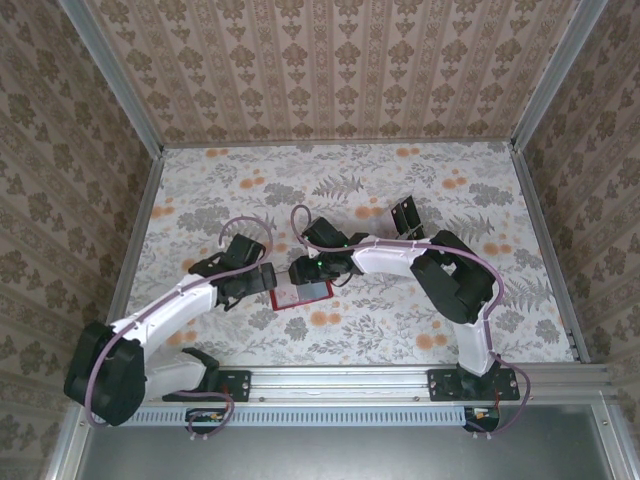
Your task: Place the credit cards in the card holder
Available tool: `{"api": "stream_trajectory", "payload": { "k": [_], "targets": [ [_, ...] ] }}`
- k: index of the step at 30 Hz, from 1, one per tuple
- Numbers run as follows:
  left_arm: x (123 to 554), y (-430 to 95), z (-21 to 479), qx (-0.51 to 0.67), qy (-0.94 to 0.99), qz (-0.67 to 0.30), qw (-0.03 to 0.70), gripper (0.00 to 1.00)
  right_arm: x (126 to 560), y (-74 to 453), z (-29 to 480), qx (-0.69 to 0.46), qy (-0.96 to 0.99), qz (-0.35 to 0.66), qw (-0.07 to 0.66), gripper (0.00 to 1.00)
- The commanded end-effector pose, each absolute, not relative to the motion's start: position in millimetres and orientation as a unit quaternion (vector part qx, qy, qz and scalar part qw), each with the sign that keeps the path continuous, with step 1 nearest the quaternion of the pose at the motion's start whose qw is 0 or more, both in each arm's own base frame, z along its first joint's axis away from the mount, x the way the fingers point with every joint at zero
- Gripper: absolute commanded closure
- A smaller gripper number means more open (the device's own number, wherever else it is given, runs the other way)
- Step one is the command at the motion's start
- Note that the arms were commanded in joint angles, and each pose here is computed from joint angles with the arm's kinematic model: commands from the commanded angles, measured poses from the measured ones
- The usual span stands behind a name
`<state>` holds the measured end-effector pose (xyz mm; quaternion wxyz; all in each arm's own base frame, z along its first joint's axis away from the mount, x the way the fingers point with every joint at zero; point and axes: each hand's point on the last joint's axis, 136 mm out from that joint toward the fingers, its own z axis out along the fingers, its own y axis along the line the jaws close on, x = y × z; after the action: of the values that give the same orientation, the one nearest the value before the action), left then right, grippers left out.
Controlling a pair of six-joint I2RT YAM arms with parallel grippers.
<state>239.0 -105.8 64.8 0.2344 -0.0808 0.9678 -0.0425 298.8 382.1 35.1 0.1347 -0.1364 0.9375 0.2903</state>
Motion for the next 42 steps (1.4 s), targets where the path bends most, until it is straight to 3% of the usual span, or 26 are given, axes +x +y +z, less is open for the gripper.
{"api": "stream_trajectory", "payload": {
  "k": [1,20,42],
  "targets": [
    [235.3,-111.8,69.6,-0.068,0.966,-0.057,0.245,0.00,287.6,385.3,22.9,-0.114,0.940,0.306,0.102,0.47],
    [207.7,-170.9,77.7,-0.019,0.940,-0.126,0.316,0.00,289.0,380.5,15.2,-0.086,0.946,0.297,0.100,0.47],
    [221.0,-199.2,62.5,0.013,0.943,-0.108,0.314,0.00,287.6,383.0,17.0,-0.085,0.943,0.308,0.097,0.47]
  ]
}}
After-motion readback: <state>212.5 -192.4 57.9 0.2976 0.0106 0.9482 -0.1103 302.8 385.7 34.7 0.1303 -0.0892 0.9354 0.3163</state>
